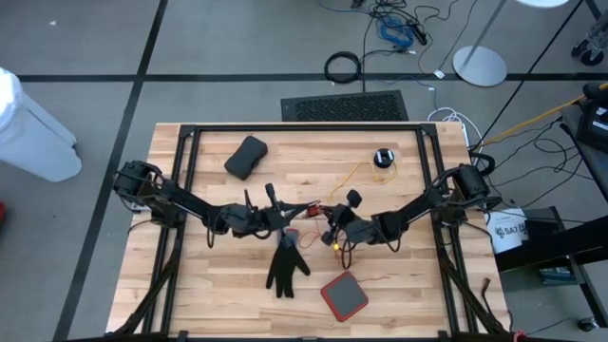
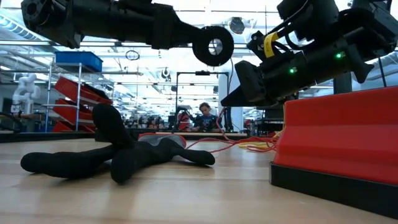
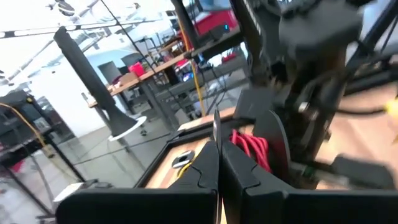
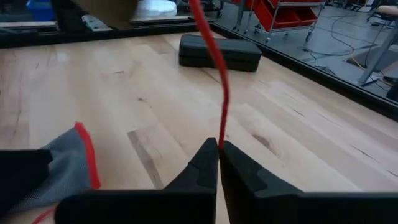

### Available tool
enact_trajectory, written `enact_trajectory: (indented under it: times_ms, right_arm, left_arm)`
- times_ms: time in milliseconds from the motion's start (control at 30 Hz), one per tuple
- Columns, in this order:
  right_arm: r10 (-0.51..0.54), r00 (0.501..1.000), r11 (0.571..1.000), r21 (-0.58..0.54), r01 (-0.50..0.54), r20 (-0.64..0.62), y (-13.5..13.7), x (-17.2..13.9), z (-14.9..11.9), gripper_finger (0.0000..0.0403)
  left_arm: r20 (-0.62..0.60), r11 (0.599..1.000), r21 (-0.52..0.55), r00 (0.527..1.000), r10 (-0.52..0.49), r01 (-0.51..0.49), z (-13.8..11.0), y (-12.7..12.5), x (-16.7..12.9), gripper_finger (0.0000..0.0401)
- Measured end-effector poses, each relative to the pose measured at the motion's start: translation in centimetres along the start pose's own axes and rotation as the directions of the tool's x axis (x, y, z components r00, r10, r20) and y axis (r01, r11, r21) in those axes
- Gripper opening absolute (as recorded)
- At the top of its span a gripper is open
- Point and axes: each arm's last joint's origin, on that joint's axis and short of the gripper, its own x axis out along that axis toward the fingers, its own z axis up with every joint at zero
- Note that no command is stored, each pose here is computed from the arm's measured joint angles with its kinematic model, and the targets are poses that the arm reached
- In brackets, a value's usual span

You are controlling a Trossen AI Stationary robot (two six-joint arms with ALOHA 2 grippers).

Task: Coil cords
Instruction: Coil the red wire onto the black spool

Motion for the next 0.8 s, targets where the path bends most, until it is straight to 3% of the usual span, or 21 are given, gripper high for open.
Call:
enact_trajectory:
  times_ms: [133, 433, 800]
  right_arm:
    - [-0.01, 1.0, 0.999, 0.044, 0.009, 0.011, -0.2, 0.3, 0.2, 0.0001]
    - [0.038, 0.998, 0.994, 0.102, -0.044, 0.059, 0.4, 1.4, 2.2, 0.0]
    - [0.079, 0.993, 0.987, 0.132, -0.09, 0.089, 1.5, 2.4, 4.8, 0.0]
  left_arm:
    - [0.049, 0.997, -0.08, 0.999, 0.02, -0.016, 0.4, 0.4, 0.1, 0.0]
    - [0.076, 0.989, -0.13, 0.994, 0.076, -0.066, 0.4, 1.5, 0.5, 0.0]
    - [0.042, 0.992, -0.083, 0.994, 0.103, -0.099, -0.3, 2.3, 1.0, 0.0]
